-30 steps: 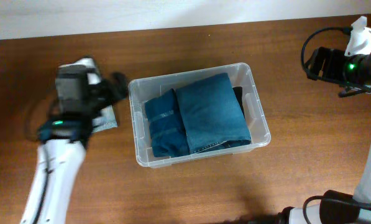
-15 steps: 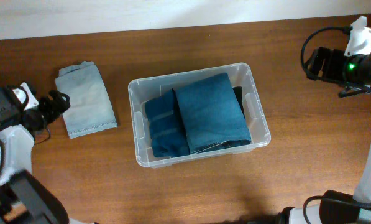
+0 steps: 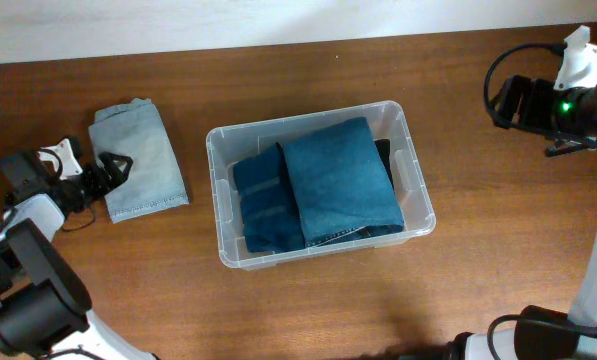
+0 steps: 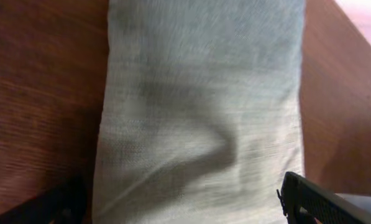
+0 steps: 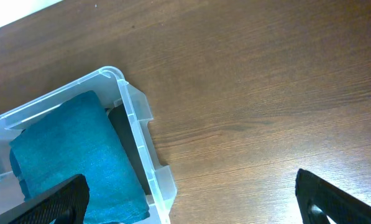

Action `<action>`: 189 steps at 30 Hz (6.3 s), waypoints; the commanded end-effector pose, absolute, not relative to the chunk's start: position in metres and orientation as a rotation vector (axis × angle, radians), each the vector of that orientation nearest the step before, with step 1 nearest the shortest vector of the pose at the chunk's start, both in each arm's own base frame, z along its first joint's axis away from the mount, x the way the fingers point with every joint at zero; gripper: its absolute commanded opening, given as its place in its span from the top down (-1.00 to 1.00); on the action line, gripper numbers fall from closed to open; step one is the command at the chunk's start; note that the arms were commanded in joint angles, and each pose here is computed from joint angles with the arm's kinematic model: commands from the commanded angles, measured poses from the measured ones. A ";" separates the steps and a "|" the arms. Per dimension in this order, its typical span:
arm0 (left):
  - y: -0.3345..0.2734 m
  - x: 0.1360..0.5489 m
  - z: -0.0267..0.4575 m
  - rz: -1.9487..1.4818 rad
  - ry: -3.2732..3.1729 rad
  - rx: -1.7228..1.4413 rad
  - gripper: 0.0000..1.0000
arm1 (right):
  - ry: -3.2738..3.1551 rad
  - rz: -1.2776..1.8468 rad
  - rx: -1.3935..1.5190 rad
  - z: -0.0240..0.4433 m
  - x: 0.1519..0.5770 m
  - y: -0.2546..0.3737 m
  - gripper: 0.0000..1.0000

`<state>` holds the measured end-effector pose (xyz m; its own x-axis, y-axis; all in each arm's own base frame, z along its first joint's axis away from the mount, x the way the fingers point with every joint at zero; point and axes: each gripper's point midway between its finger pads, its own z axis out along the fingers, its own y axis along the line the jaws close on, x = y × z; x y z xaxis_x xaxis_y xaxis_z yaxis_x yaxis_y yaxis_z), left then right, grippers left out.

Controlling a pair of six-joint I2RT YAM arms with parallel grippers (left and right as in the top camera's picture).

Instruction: Pack container

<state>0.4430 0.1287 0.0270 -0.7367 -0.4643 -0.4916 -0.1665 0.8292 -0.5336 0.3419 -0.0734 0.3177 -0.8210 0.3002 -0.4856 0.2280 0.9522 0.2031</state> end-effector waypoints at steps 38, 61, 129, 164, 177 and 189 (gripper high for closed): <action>0.042 0.400 0.286 -0.774 1.992 -0.182 0.99 | 2.582 0.205 0.378 0.315 0.343 -0.072 -0.97; -0.206 0.362 0.241 -0.937 2.305 0.090 0.98 | 2.586 0.207 0.380 0.314 0.342 -0.072 -0.97; -0.122 0.356 0.192 -0.213 2.476 -0.087 -0.18 | 2.593 0.202 0.363 0.312 0.344 -0.072 -0.97; -0.167 0.433 0.152 -0.404 2.461 0.070 0.79 | 2.594 0.203 0.362 0.312 0.344 -0.072 -0.97; -0.010 0.390 0.245 -0.105 2.342 -0.319 -0.98 | 2.668 0.122 0.325 0.292 0.342 -0.064 -0.97; 0.046 0.348 0.197 -0.007 2.567 -0.546 -0.98 | 3.085 0.503 0.123 0.178 0.280 0.011 -0.08</action>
<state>0.3493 0.0395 0.2026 -0.7813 -0.3774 -0.4971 -0.3682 0.9218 -0.1212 0.2910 -0.0211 0.1923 -0.9809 0.1852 -0.0590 0.1661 0.9565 0.2399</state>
